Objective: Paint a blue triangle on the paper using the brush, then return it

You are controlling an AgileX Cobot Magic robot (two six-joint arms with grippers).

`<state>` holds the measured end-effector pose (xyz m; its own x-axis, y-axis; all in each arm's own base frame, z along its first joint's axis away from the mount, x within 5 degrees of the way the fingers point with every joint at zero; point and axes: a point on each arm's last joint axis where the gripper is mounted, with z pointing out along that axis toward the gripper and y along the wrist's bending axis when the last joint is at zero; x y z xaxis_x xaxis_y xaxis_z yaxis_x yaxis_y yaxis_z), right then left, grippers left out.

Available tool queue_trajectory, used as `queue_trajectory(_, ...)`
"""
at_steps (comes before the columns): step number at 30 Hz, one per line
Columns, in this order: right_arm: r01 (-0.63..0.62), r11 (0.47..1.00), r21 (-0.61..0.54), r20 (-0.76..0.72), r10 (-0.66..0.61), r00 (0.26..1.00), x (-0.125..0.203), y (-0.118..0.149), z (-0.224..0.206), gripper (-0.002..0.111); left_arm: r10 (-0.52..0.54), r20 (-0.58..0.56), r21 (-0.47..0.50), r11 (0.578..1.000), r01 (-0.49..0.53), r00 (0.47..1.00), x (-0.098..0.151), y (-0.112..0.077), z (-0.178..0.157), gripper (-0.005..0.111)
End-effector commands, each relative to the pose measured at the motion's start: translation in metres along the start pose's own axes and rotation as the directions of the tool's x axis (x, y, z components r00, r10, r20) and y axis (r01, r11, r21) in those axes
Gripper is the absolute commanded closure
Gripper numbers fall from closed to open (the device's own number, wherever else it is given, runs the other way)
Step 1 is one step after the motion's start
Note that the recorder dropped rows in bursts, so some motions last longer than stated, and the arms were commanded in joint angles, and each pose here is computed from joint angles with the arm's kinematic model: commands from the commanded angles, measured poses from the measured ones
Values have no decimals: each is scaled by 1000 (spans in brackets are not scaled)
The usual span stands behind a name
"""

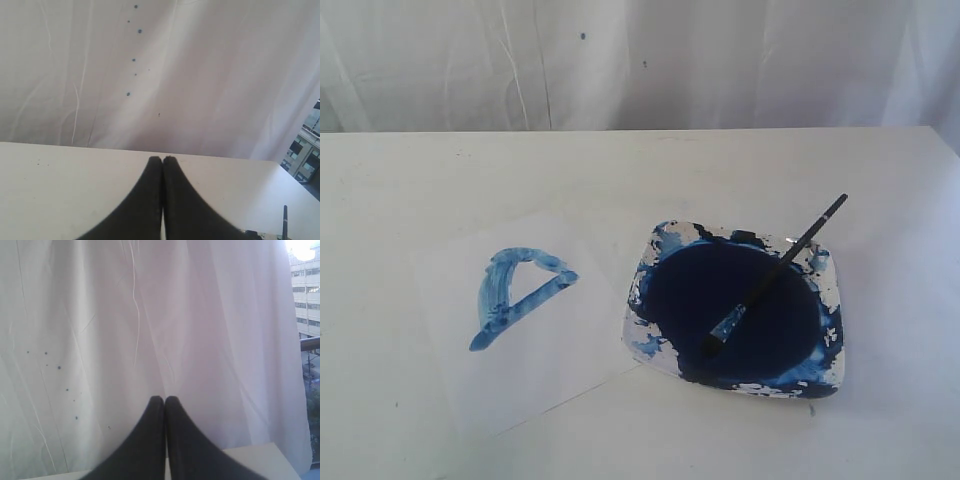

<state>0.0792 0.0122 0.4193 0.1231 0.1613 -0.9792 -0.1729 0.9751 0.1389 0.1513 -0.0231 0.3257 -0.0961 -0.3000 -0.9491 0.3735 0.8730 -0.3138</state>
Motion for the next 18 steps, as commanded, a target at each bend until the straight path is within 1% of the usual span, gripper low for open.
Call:
queue_trajectory(1,9,1000,3,2,-9,1000,1,0,-1,108,10,5,7,1000,-10,1000,0,-2,-2,107)
queue_trajectory(4,9,1000,3,2,-9,1000,1,0,-1,108,4,-3,4,1000,-4,1000,7,-1,-5,107)
queue_trajectory(5,9,1000,3,2,-9,1000,1,0,-1,108,35,-9,1,999,-35,999,11,-1,-7,107)
queue_trajectory(7,9,1000,3,2,-9,1000,1,0,-1,108,134,-24,-29,990,-135,991,21,2,-12,107)
queue_trajectory(8,9,1000,3,2,-9,1000,1,0,-1,108,135,-32,-55,989,-137,990,27,5,-14,107)
queue_trajectory(10,9,1000,3,2,-9,1000,1,0,-1,108,77,-36,-106,991,-81,996,43,10,-21,107)
queue_trajectory(12,9,1000,3,2,-9,1000,1,0,-1,108,11,-11,-175,984,-12,1000,58,17,-30,107)
queue_trajectory(13,9,1000,3,2,-9,1000,1,0,-1,108,-5,11,-199,980,7,1000,63,19,-34,107)
queue_trajectory(15,9,1000,3,2,-9,1000,1,0,-1,108,-8,53,-240,971,21,999,76,23,-43,107)
queue_trajectory(18,9,1000,3,2,-9,1000,1,0,-1,108,32,85,-298,955,-5,996,92,29,-54,107)
